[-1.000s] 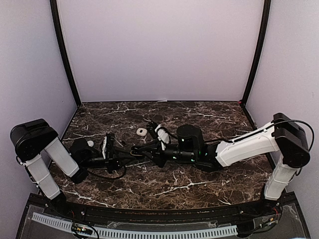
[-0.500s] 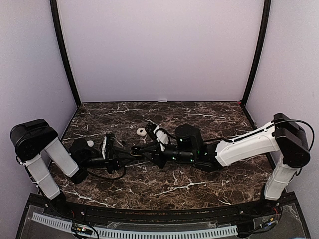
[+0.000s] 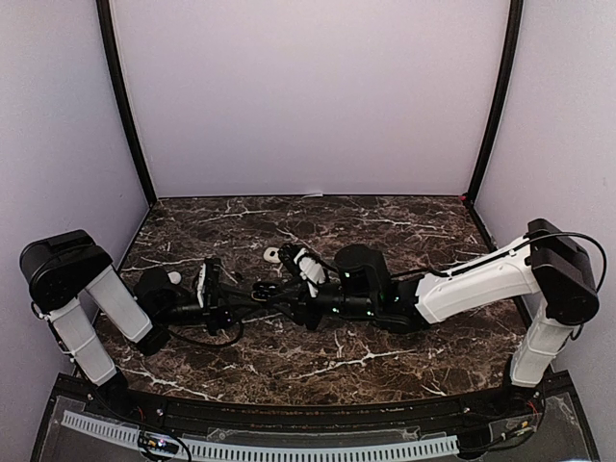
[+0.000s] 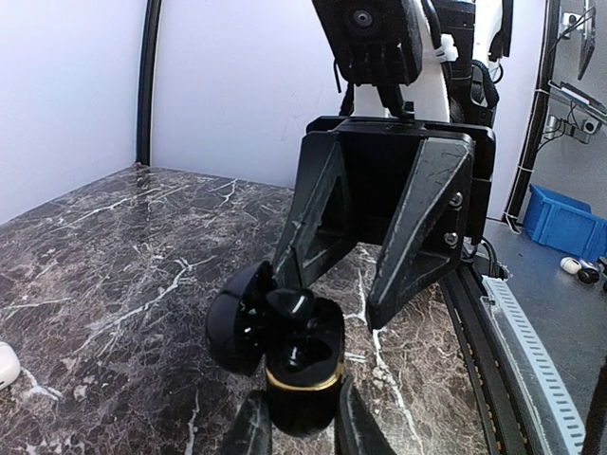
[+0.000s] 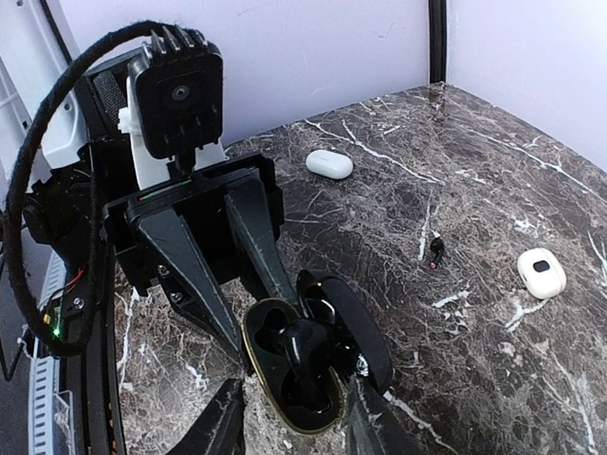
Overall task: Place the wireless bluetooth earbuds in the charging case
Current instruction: Insert the right earbud into the right side groove of the charging case.
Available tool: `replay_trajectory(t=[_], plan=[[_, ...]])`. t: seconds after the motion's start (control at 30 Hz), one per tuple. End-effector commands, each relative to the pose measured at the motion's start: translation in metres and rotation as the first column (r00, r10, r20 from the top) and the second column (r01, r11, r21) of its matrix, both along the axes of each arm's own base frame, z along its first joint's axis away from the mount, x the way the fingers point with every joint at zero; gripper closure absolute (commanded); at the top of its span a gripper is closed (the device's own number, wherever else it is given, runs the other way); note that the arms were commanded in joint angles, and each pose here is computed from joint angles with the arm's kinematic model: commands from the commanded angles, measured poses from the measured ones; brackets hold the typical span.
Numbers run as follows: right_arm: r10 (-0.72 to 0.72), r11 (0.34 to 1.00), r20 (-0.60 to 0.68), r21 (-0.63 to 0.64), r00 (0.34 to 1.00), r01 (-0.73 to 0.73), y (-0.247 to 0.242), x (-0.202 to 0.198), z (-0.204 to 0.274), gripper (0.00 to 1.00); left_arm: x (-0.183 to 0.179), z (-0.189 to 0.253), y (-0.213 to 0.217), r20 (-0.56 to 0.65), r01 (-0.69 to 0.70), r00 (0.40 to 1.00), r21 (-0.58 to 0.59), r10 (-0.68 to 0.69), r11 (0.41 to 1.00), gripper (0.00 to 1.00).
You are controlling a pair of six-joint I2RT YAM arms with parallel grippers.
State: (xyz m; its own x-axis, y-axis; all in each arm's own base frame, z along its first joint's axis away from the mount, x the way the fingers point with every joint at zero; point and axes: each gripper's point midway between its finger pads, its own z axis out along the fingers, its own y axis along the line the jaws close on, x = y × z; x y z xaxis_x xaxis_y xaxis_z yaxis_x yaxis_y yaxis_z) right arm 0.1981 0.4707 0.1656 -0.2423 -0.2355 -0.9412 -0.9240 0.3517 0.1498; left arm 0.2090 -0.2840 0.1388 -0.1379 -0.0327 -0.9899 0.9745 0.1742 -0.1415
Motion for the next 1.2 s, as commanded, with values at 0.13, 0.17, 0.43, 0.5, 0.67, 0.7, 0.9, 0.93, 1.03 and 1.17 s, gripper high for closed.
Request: replay_trajectory(t=[0.13, 0.17, 0.43, 0.5, 0.67, 0.7, 0.9, 0.93, 1.03, 1.17], plan=[[-0.042, 0.998, 0.030, 0.048, 0.999, 0.040, -0.003, 0.005, 0.021, 0.61, -0.003, 0.007, 0.000, 0.028, 0.014, 1.000, -0.015, -0.014, 1.000, 1.00], [-0.047, 0.998, 0.030, 0.052, 0.998, 0.045, -0.004, 0.005, 0.022, 0.61, -0.002, 0.007, 0.000, 0.028, 0.013, 1.000, -0.015, -0.013, 1.000, 1.00], [-0.066, 0.995, 0.032, 0.081, 0.997, 0.063, -0.012, 0.005, 0.034, 0.60, -0.002, 0.007, 0.000, 0.029, 0.014, 0.999, -0.012, -0.014, 1.000, 1.00], [-0.078, 0.994, 0.024, 0.080, 0.997, 0.076, -0.013, 0.006, 0.034, 0.59, -0.003, 0.006, 0.000, 0.030, 0.015, 0.999, -0.010, -0.015, 1.000, 1.00], [-0.079, 0.992, -0.023, 0.096, 0.997, 0.081, -0.014, 0.008, 0.038, 0.52, -0.004, 0.005, 0.000, 0.039, 0.021, 0.999, -0.002, -0.021, 1.000, 1.00], [-0.072, 0.993, -0.035, 0.096, 0.997, 0.075, -0.014, 0.008, 0.038, 0.50, -0.003, 0.004, 0.000, 0.038, 0.021, 0.999, 0.001, -0.021, 1.000, 1.00], [-0.092, 0.996, -0.126, 0.010, 0.988, 0.094, -0.005, 0.016, 0.026, 0.25, 0.000, -0.001, 0.000, 0.039, 0.004, 0.999, 0.027, -0.005, 1.000, 1.00], [-0.099, 0.995, -0.145, 0.003, 0.985, 0.101, -0.005, 0.018, 0.025, 0.19, 0.001, -0.002, 0.000, 0.037, -0.001, 0.999, 0.034, -0.001, 0.999, 1.00], [-0.132, 0.991, -0.212, -0.008, 0.968, 0.134, -0.006, 0.021, 0.022, 0.02, 0.003, -0.005, 0.000, 0.041, -0.010, 0.999, 0.049, 0.007, 0.999, 1.00], [-0.198, 0.980, -0.285, -0.026, 0.938, 0.199, -0.008, 0.029, 0.017, 0.01, 0.004, -0.008, -0.002, 0.046, -0.016, 0.999, 0.066, 0.013, 0.998, 1.00]])
